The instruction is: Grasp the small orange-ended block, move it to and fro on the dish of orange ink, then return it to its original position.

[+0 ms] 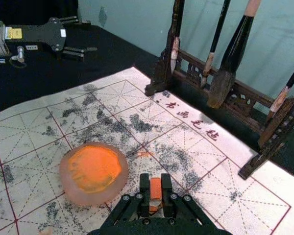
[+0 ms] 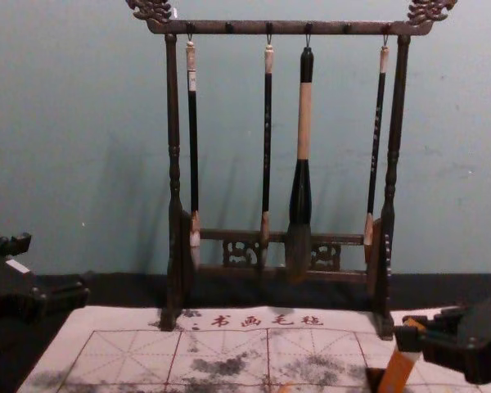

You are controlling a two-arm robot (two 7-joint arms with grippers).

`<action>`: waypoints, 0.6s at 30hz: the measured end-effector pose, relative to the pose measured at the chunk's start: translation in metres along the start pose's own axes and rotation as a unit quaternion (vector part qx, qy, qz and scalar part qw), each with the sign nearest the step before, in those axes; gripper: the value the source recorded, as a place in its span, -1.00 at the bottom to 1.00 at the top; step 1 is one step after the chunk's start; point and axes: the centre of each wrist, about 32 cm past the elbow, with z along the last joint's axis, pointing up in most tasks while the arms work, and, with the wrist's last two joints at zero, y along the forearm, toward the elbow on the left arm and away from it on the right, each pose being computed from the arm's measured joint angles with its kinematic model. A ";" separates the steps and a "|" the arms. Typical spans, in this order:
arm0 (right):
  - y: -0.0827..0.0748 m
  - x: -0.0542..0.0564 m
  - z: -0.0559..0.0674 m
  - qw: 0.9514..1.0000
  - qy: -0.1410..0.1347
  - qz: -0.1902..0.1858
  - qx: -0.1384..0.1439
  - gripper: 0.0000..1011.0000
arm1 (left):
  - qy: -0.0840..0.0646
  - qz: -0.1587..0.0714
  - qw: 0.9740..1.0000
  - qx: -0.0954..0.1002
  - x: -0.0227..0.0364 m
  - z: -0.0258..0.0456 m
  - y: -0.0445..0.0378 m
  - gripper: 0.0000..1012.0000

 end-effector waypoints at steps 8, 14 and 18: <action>0.005 -0.002 -0.004 1.000 0.005 -0.003 -0.005 -0.72 | 0.000 0.000 1.000 0.000 0.0000 0.0000 0.0000 0.98; 0.011 -0.005 -0.005 1.000 0.005 -0.005 -0.006 -0.72 | 0.000 0.000 1.000 0.000 0.0000 0.0000 0.0000 0.98; 0.016 -0.007 -0.006 1.000 0.003 -0.008 -0.008 -0.72 | 0.000 0.000 1.000 0.000 0.0000 0.0000 0.0000 0.98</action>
